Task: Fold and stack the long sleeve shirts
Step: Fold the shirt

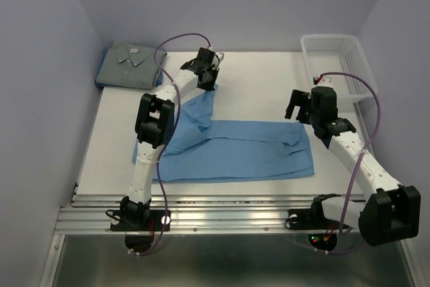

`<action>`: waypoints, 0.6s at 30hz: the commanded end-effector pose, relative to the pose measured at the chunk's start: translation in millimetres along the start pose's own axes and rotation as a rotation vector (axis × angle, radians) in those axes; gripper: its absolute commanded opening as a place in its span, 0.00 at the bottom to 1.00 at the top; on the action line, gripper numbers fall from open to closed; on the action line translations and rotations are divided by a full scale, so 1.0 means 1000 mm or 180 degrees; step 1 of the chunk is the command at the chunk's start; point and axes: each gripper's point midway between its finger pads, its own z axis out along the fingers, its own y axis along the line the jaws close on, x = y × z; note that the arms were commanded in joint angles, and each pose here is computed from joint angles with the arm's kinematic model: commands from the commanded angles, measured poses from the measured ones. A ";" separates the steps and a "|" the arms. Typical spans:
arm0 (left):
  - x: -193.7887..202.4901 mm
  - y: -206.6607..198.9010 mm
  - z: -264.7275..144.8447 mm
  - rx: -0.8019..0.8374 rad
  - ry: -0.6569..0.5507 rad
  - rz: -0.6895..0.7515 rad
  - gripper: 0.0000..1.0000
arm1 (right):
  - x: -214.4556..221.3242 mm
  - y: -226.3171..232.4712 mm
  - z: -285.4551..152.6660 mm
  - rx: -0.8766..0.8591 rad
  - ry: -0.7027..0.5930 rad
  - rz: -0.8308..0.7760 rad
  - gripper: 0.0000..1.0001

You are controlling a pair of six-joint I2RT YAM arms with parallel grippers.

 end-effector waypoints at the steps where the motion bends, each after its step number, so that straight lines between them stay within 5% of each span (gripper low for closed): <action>1: -0.080 -0.067 -0.099 0.0859 -0.0949 0.0531 0.00 | -0.026 0.008 -0.023 -0.0174 -0.0336 0.0050 1.00; 7: -0.043 -0.121 -0.120 0.1295 -0.0852 0.1083 0.00 | -0.043 0.011 -0.047 -0.0298 -0.0595 0.0096 1.00; 18: -0.019 -0.221 -0.199 0.2183 -0.1119 0.1377 0.00 | -0.064 0.011 -0.086 -0.0405 -0.0915 0.0153 1.00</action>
